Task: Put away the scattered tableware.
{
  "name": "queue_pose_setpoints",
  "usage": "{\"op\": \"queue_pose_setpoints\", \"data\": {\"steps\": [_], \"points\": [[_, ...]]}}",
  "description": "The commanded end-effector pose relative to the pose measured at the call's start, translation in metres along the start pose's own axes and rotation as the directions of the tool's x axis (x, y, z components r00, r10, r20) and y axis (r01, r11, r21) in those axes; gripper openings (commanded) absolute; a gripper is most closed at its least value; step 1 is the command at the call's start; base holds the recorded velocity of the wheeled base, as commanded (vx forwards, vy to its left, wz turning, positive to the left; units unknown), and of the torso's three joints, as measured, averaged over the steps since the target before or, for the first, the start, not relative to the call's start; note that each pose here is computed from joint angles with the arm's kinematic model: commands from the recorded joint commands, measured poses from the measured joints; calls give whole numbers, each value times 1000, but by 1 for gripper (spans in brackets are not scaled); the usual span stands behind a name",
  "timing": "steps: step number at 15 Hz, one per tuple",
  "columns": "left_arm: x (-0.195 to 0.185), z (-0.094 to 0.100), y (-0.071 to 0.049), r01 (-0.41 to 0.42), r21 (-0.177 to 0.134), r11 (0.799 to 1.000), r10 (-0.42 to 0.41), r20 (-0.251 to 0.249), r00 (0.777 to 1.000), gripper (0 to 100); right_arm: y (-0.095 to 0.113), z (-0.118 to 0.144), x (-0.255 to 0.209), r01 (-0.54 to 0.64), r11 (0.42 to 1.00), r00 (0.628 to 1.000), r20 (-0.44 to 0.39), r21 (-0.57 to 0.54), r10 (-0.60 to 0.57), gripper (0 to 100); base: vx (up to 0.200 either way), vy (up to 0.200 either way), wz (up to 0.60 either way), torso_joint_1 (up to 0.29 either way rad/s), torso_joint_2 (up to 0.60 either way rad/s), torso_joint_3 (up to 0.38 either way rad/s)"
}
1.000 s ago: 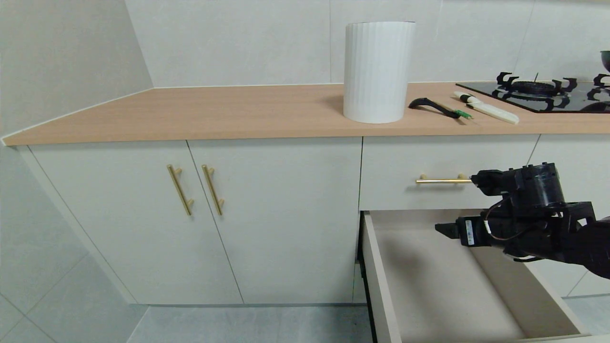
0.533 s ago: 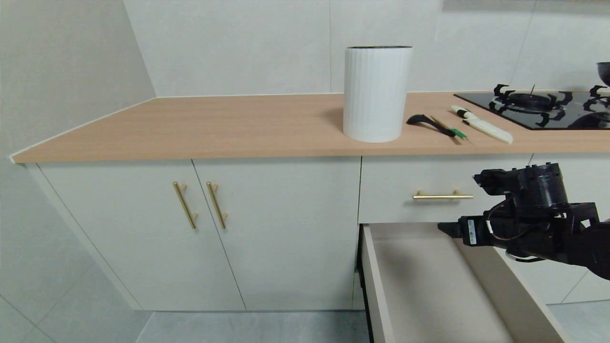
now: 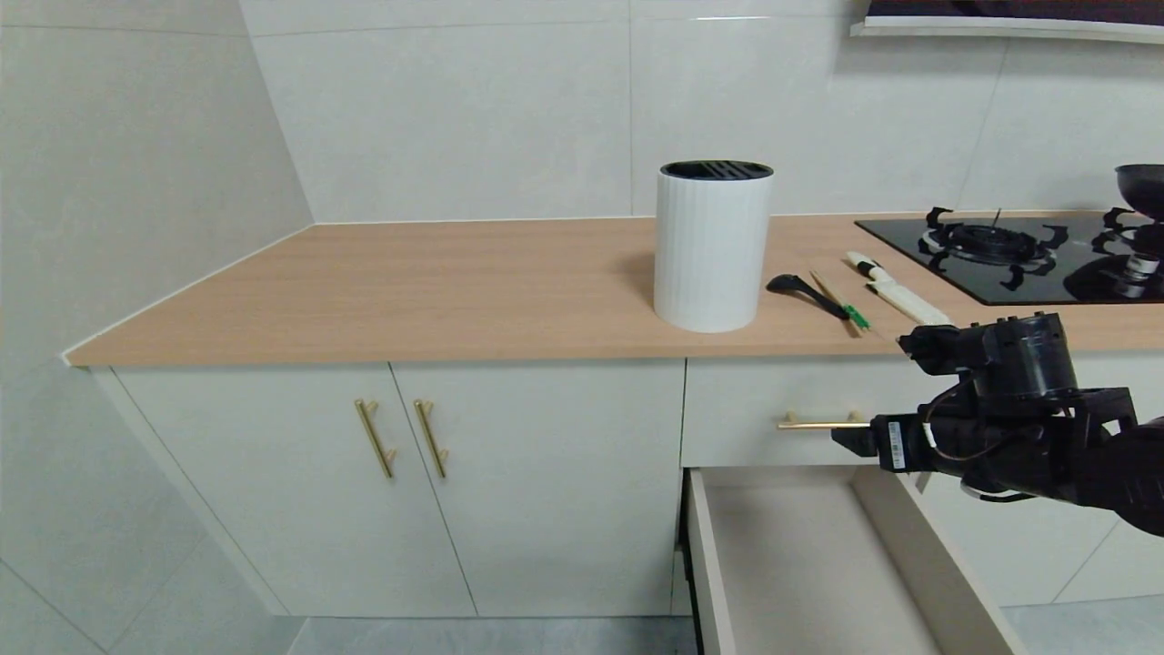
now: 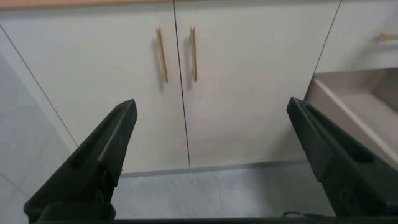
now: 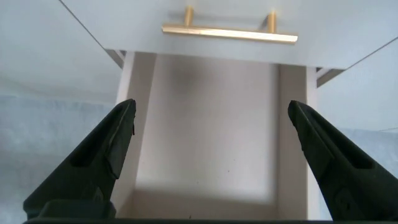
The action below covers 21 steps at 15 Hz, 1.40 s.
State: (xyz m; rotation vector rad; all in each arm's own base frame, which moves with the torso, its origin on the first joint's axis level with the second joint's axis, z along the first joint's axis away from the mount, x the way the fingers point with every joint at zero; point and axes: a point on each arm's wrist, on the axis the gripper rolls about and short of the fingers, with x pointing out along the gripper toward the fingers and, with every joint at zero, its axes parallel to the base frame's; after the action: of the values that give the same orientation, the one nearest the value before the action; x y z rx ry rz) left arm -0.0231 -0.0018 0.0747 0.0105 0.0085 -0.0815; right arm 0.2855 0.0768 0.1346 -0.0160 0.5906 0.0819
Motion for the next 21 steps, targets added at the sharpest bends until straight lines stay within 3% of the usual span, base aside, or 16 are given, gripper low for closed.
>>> {"op": "queue_pose_setpoints", "data": {"steps": [1, 7, 11, 17, 21], "points": [[0, 0, 0, 0, 0, 1000, 0, -2, 1000, 100, 0, 0, 0, -2, 1000, 1000, 0, -1, 2, 100, 0, 0, 0, 193, -481, -281], [0, 0, 0, 0, 0, 1000, 0, -2, 1000, 100, 1, 0, 0, -1, 1000, 1000, -1, -1, 1, 100, 0, 0, 0, 210, -474, -274], [0, 0, 0, 0, 0, 1000, 0, -2, 1000, 100, 1, 3, 2, -2, 1000, 1000, 9, -29, 3, 100, 0, 0, 0, 49, -103, -57], [0, 0, 0, 0, 0, 1000, 0, -2, 1000, 100, 4, 62, 52, 16, 1000, 986, 168, -11, -14, 100, 0, 0, 0, 0, 0, 0], [0, 0, 0, 0, 0, 1000, 0, -2, 1000, 100, -11, 64, 69, 115, 993, 972, 200, 35, -120, 100, 0, 0, 0, 0, 0, 0]]}}
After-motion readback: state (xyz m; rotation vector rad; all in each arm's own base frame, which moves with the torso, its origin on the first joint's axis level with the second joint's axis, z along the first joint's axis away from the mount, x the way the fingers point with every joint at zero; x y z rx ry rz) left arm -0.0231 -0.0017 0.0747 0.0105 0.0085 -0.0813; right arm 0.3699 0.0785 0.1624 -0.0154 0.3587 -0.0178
